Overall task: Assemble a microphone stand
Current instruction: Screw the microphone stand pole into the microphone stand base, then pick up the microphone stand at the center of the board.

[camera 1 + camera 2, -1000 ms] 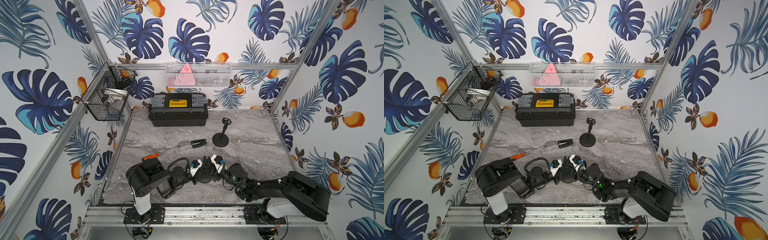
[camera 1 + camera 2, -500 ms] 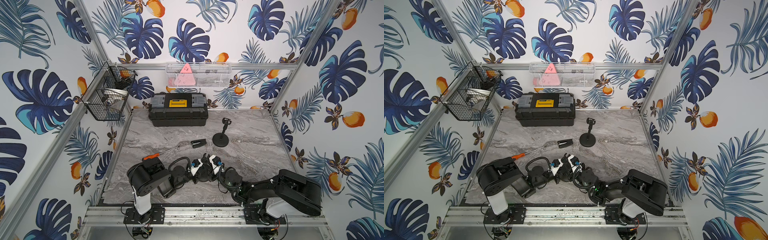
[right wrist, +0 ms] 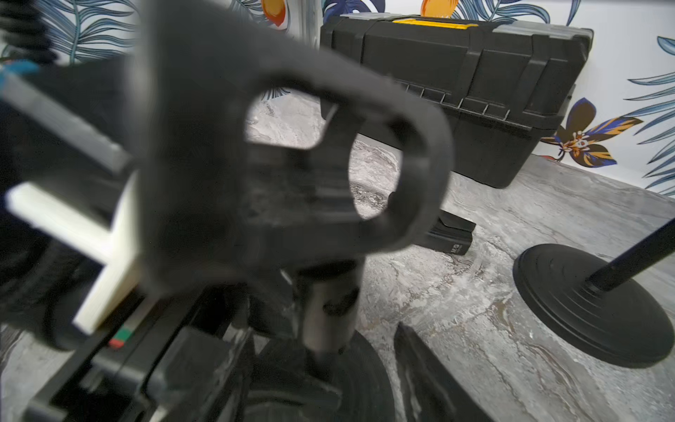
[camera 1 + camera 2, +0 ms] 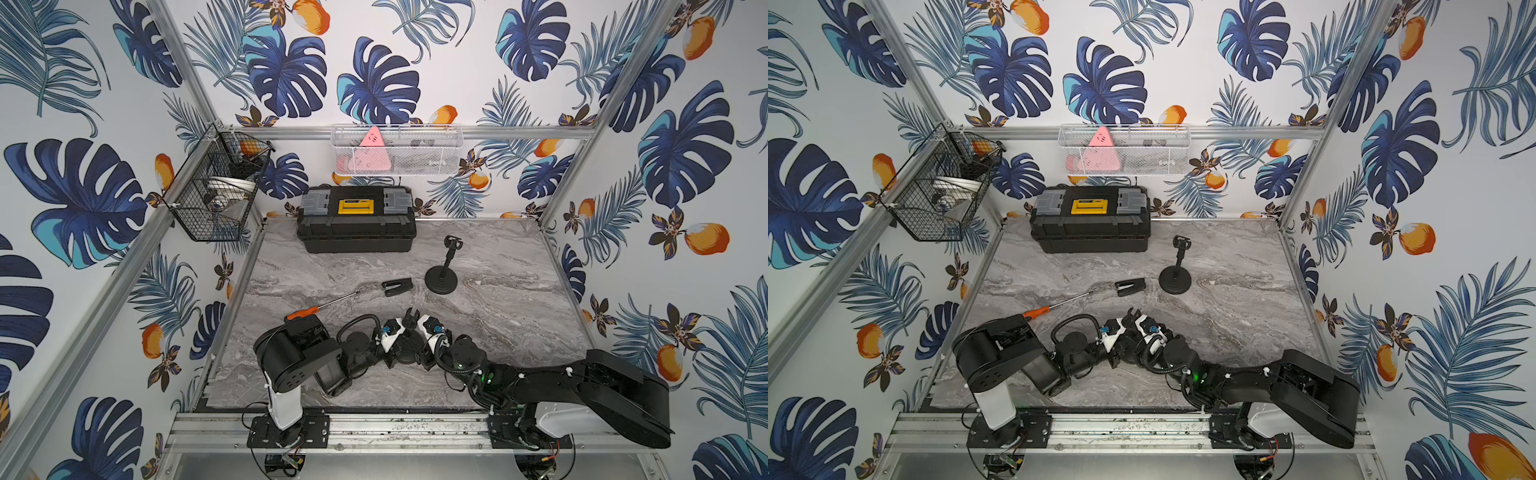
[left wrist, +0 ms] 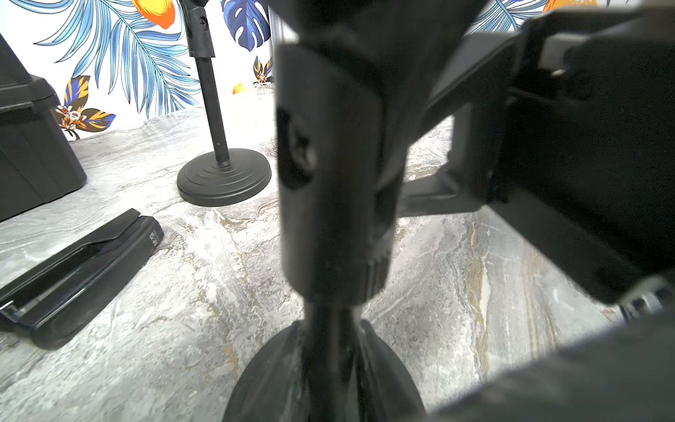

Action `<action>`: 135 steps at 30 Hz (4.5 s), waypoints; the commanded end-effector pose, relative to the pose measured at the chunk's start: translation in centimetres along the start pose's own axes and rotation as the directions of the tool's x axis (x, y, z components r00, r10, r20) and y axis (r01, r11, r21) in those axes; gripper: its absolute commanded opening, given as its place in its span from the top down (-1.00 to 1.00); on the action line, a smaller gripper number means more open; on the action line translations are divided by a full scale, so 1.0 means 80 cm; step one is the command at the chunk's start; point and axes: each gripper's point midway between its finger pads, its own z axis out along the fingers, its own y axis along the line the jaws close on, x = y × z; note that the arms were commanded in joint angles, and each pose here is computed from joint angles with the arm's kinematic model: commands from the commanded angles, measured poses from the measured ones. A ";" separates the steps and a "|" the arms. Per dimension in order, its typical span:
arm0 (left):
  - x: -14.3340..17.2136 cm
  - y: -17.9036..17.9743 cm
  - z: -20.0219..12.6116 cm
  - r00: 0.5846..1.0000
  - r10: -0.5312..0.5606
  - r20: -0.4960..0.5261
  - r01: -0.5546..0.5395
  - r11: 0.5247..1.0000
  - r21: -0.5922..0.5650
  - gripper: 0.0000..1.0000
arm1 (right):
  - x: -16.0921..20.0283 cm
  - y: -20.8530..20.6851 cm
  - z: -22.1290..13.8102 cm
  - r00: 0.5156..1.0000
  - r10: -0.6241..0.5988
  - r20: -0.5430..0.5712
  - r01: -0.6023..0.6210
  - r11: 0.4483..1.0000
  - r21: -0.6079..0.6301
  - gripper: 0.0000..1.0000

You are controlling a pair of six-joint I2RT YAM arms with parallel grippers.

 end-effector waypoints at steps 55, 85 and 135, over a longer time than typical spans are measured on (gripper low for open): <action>-0.010 0.000 0.004 0.999 0.021 0.040 -0.022 1.000 0.004 0.64 | -0.042 0.003 0.016 0.988 -0.007 0.153 0.117 0.679 -0.725 0.41; -0.020 0.005 -0.015 0.998 0.012 0.059 -0.010 0.999 -0.035 0.41 | 0.012 -0.006 0.017 0.991 -0.134 -0.023 0.121 0.947 -0.298 1.00; -0.057 0.056 -0.089 0.937 -0.331 0.114 0.350 0.903 -0.249 -0.59 | -0.156 -0.065 -0.011 0.990 0.026 0.135 -0.022 0.999 -0.026 1.00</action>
